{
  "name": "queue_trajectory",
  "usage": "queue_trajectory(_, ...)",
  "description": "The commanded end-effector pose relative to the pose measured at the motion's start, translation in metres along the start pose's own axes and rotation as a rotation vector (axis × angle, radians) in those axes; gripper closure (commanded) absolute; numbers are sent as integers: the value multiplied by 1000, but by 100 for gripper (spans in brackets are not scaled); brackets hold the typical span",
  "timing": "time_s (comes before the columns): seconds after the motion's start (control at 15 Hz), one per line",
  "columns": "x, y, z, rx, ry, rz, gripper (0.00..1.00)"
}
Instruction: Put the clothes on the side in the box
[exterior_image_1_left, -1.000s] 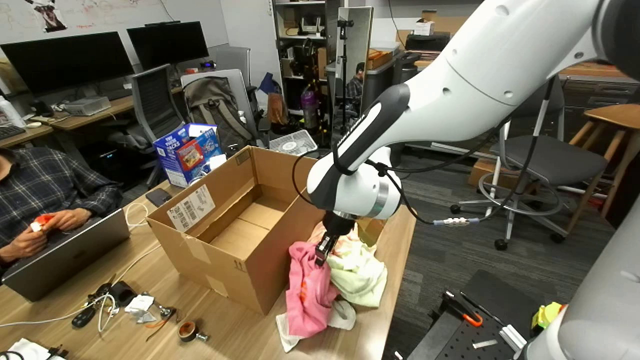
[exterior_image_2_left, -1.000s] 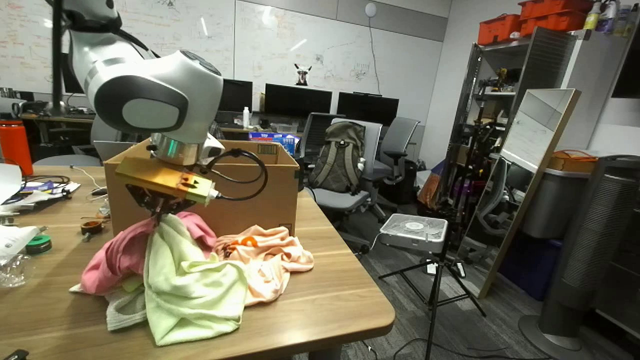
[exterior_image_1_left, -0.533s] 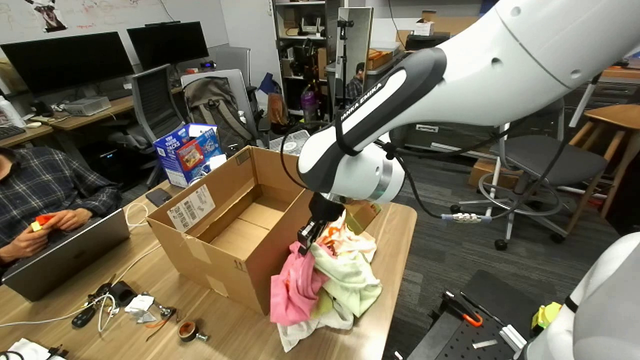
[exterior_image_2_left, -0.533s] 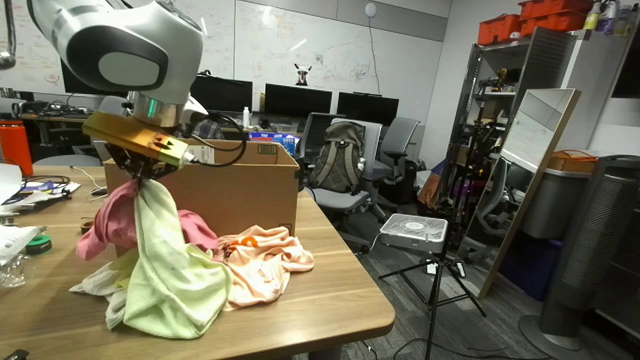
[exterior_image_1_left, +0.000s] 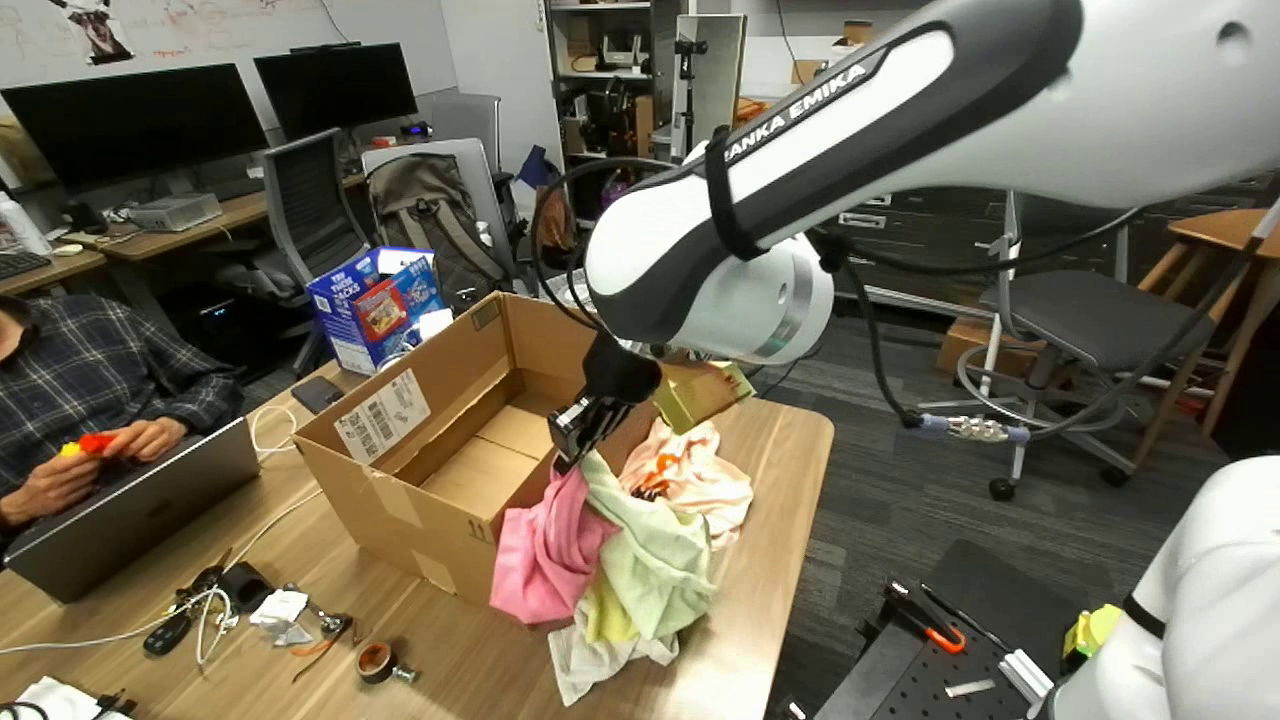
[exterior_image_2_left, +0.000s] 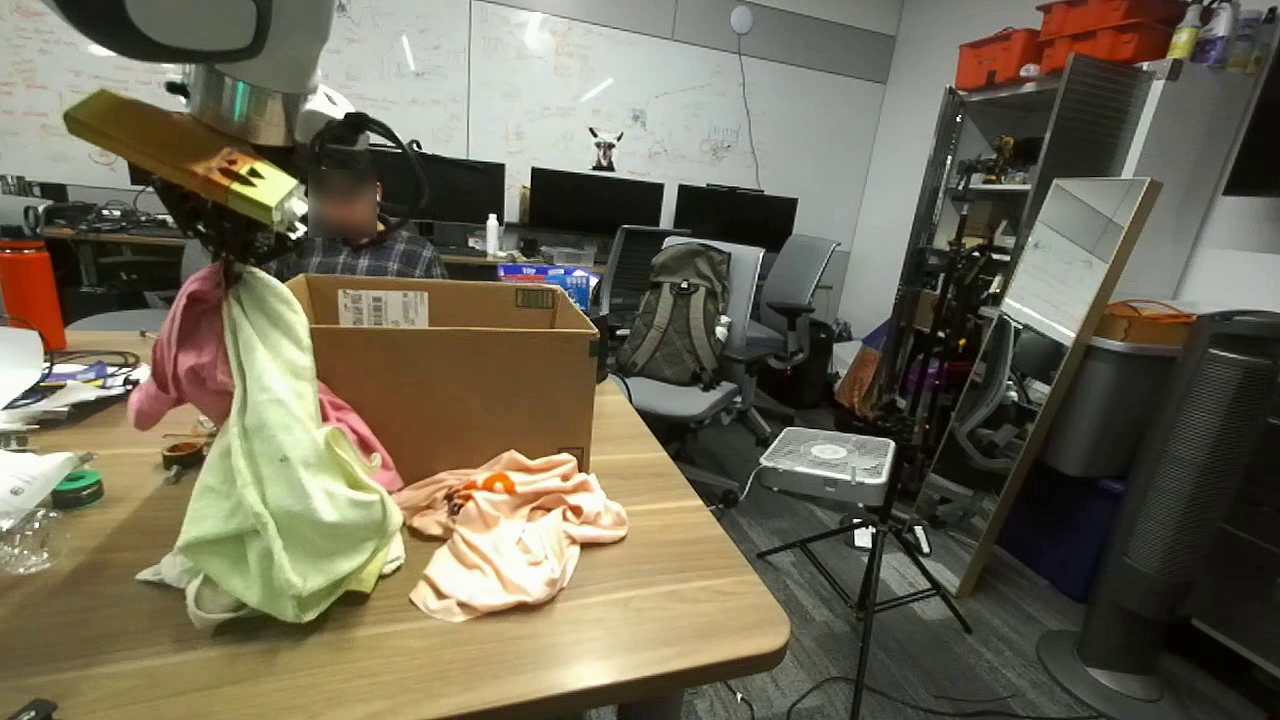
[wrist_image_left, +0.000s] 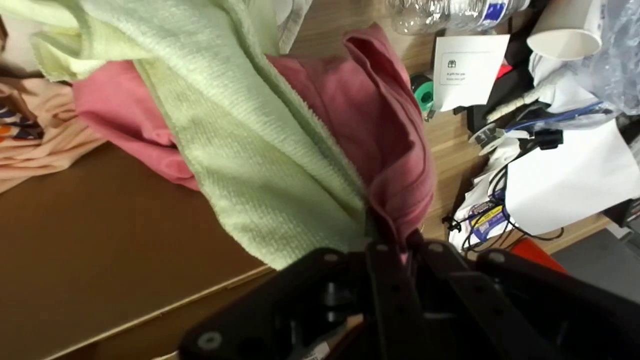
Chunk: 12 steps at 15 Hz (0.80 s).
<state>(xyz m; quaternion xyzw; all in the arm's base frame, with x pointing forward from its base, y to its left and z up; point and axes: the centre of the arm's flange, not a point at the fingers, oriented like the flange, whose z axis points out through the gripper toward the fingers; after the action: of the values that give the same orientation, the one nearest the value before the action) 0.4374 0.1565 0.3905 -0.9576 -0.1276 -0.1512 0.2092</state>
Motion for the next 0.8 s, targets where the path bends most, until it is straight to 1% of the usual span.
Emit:
queue_trajectory(0.0, 19, -34, -37, -27, 39, 44, 96)
queue_trajectory(0.13, 25, -48, -49, -37, 49, 66, 96)
queue_trajectory(0.47, 32, -87, -84, -18, 67, 95, 96)
queue_trajectory(0.73, 34, -121, -113, 1, 105, 98, 96)
